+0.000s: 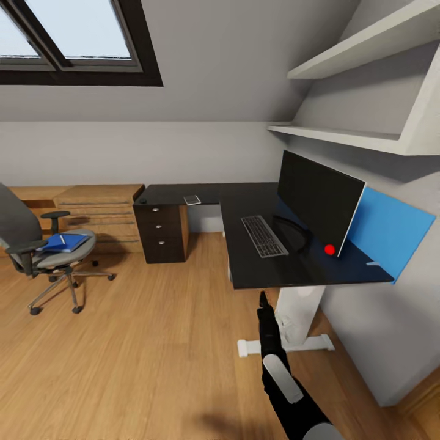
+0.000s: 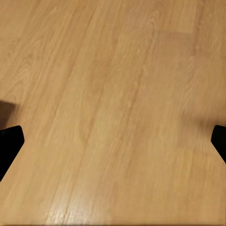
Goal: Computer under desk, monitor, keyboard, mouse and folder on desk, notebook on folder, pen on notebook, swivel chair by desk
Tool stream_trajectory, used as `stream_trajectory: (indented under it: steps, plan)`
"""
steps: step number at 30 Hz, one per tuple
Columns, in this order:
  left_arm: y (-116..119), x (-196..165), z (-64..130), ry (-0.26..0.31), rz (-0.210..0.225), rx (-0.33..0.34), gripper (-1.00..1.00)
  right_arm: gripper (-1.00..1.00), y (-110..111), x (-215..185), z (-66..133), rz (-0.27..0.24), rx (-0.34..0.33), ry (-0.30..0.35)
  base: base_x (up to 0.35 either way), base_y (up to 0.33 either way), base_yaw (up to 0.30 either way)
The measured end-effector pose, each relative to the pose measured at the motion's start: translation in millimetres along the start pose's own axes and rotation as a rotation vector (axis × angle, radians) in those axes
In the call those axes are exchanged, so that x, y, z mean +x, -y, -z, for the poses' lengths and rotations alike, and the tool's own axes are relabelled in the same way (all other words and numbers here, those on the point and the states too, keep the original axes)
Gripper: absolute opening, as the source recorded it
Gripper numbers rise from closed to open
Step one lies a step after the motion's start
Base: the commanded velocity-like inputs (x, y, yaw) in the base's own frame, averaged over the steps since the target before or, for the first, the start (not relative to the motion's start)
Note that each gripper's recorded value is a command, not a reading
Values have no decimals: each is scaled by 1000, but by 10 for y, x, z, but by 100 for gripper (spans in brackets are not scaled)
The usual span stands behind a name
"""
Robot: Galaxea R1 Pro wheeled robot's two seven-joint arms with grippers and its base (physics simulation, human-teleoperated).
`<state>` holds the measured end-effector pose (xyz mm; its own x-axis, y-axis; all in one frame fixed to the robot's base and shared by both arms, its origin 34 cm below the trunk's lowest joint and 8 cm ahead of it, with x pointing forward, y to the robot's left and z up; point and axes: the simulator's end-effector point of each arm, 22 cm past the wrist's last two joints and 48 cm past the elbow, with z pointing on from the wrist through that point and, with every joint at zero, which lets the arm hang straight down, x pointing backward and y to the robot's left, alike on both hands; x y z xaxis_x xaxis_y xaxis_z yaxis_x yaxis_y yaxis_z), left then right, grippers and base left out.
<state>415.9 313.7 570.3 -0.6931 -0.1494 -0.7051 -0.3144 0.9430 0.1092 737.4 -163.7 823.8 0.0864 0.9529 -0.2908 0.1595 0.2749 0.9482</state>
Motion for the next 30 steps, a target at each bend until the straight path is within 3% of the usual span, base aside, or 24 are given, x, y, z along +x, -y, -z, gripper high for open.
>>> stream_trajectory:
  steps: [8,14,21,30]
  plan:
    - [-18,-61,40,4,2,-1,100,100,-146,181,73,194,-74,-59,-33,0,0]
    - [-42,-119,105,1,3,-4,100,100,-189,273,157,299,-101,-97,-6,0,0]
    - [-101,-161,178,-8,7,-15,100,100,140,425,374,389,-51,-167,-1,0,0]
    - [-147,-185,279,-25,7,-21,100,100,826,701,814,535,53,-324,0,0,0]
